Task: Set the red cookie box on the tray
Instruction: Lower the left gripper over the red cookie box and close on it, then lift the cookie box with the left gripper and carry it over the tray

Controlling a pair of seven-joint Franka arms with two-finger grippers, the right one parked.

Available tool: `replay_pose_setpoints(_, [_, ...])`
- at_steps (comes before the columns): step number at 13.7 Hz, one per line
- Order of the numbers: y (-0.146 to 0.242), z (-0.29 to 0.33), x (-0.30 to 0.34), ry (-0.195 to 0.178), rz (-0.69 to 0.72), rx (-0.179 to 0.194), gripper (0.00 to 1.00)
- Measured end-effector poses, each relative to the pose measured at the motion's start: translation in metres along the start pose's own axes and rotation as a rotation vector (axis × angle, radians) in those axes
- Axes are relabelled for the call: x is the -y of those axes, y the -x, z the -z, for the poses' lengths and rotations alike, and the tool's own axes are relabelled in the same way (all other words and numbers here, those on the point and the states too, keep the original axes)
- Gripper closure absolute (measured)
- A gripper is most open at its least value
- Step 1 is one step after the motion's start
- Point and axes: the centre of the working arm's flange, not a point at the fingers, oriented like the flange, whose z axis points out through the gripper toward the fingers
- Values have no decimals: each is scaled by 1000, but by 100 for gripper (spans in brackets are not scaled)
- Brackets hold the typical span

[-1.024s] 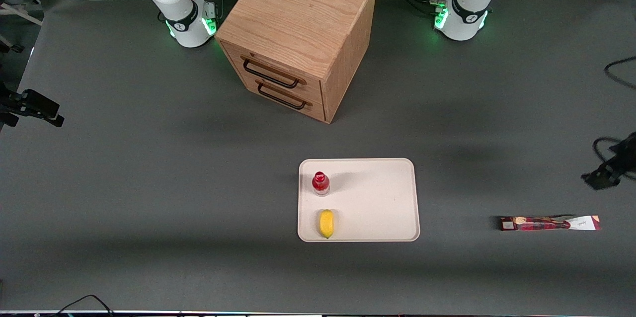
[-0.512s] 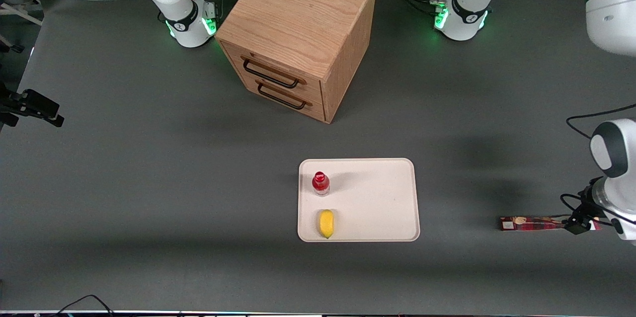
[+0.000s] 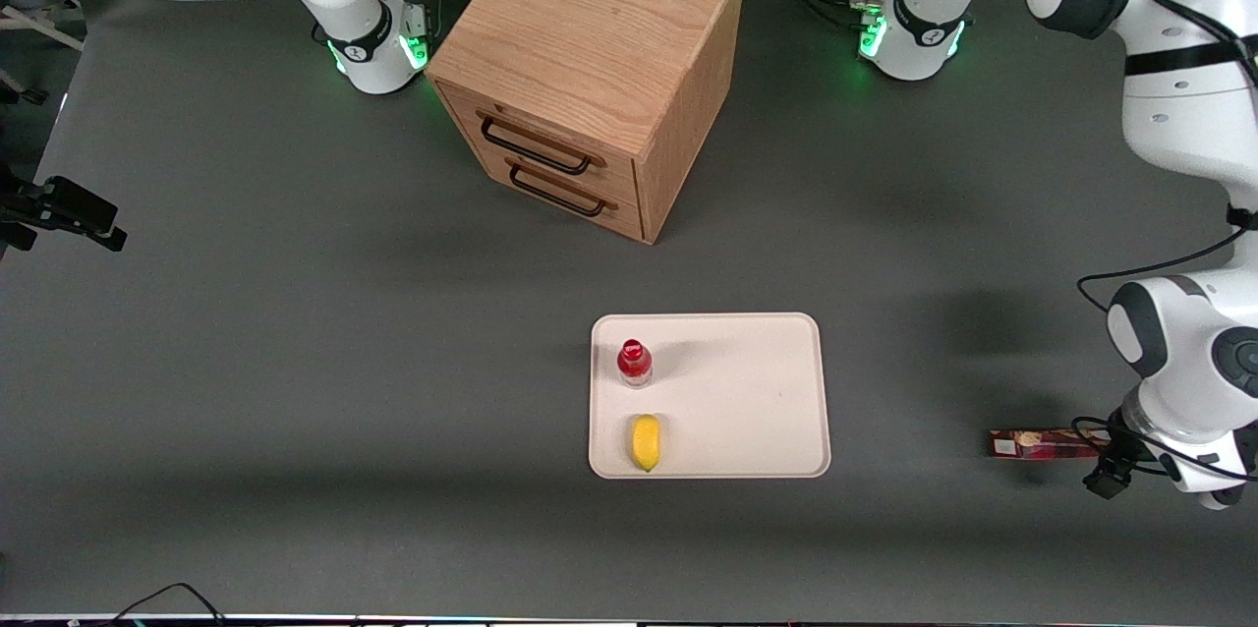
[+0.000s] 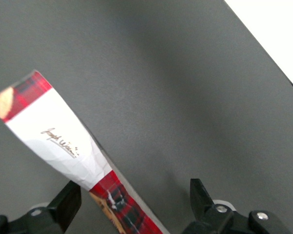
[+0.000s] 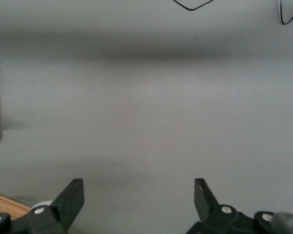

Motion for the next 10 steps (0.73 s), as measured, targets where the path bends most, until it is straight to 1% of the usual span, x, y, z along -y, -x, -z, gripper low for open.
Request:
replay_pose_setpoints(1, [0, -6, 2, 14, 19, 1, 5])
replay_pose_setpoints(3, [-4, -10, 7, 29, 58, 13, 30])
replay_pose_setpoints(4, [-6, -10, 9, 31, 67, 14, 42])
replay_pose_setpoints(5, [-7, -10, 10, 32, 71, 15, 52])
replay_pose_setpoints(7, [-9, -9, 11, 34, 76, 14, 76])
replay_pose_setpoints(8, [-11, -7, 11, 37, 79, 13, 85])
replay_pose_setpoints(9, [-13, -5, 11, 39, 82, 12, 91])
replay_pose_setpoints(10, [-15, -1, 9, 35, 82, 17, 93])
